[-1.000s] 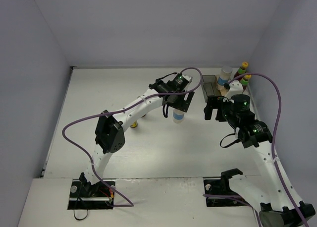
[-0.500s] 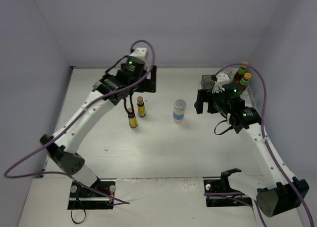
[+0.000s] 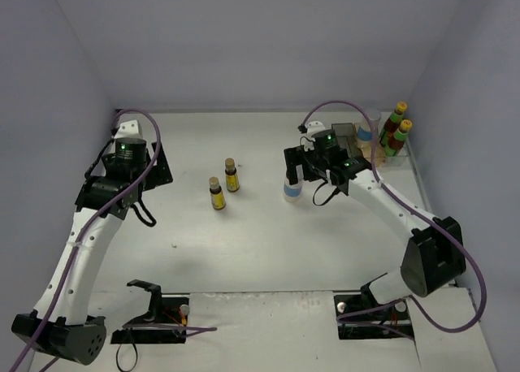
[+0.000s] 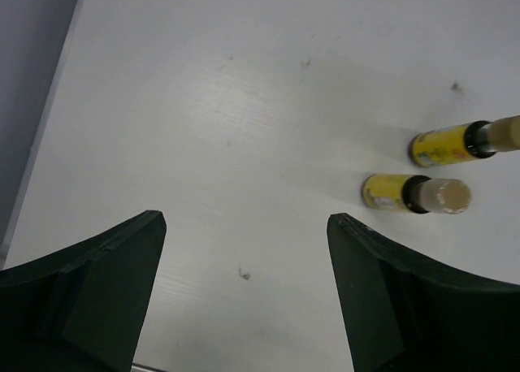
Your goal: Organize the condiment bottles
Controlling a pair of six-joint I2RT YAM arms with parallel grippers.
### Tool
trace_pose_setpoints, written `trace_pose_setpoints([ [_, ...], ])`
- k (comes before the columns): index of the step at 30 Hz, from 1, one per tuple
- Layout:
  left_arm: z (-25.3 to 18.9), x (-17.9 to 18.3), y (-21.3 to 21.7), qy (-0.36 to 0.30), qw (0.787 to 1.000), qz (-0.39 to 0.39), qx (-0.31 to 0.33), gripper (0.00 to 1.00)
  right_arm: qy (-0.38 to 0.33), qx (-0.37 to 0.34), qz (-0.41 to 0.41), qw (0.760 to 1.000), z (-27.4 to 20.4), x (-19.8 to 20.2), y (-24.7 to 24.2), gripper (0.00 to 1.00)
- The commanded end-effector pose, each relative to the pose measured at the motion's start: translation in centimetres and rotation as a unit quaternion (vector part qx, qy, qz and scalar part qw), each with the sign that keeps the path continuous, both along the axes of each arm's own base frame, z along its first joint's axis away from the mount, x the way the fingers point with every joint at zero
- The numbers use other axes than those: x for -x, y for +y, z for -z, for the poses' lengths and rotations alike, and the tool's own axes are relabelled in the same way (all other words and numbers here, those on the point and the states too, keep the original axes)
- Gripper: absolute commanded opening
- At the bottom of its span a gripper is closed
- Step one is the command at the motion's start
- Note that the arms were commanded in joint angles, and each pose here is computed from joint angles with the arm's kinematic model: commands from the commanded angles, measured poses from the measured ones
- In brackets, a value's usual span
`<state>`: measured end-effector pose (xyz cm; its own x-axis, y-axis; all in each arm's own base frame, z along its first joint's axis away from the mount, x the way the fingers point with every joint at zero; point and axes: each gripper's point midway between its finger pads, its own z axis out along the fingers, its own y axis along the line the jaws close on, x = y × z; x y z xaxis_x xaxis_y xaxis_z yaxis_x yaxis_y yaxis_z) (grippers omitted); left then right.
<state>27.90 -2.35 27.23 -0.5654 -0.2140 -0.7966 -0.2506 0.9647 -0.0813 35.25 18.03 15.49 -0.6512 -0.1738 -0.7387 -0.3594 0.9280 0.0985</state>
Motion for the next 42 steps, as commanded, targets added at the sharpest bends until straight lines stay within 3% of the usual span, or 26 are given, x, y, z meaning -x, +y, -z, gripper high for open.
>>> trace_pose_setpoints([
  [1,0.6,1.0,1.3,-0.01,1.0,-0.007,-0.001,0.81,-0.06,-0.022,0.021,0.998,-3.1,-3.2,1.0,1.0],
  [6,2.6,2.8,2.5,-0.017,1.0,-0.025,-0.006,0.81,-0.052,-0.015,0.012,0.998,-2.1,-3.4,2.1,1.0],
  [12,4.4,3.4,2.6,-0.023,0.999,-0.027,-0.003,0.81,-0.032,-0.006,0.007,0.999,-0.4,-3.0,2.4,0.88],
  [15,5.0,3.1,2.6,-0.028,0.999,-0.027,-0.006,0.81,-0.024,-0.005,0.005,1.0,0.0,-2.8,2.4,0.62],
  [16,5.4,3.1,2.6,-0.028,0.999,-0.026,-0.006,0.81,-0.028,-0.006,0.007,1.0,-0.2,-2.8,2.3,0.43],
  [17,5.7,3.0,2.6,-0.028,0.999,-0.027,-0.007,0.81,-0.031,-0.005,0.01,0.999,-0.4,-2.8,2.2,0.35],
  [18,6.3,3.1,2.6,-0.027,0.999,-0.026,-0.007,0.81,-0.041,-0.004,0.018,0.999,-1.2,-3.2,1.9,0.21],
  [21,6.8,3.0,2.5,-0.034,0.999,-0.025,-0.005,0.81,-0.073,0.004,0.04,0.997,-3.6,-4.2,0.3,0.07],
  [24,7.7,2.9,2.0,-0.033,0.999,-0.012,0.001,0.81,-0.122,-0.009,0.08,0.989,-7.7,-6.2,-3.3,0.0],
  [28,8.7,3.2,1.9,-0.029,1.0,-0.007,0.002,0.81,-0.189,-0.01,0.153,0.97,-13.5,-8.7,-10.4,0.0],
  [32,8.7,3.8,1.9,-0.029,1.0,-0.009,0.006,0.81,-0.216,0.003,0.197,0.956,-16.3,-10.2,-15.3,0.0],
  [42,5.8,4.7,2.5,-0.041,0.999,-0.008,-0.011,0.81,-0.248,0.015,0.279,0.928,-16.2,-13.5,-24.7,0.0],
])
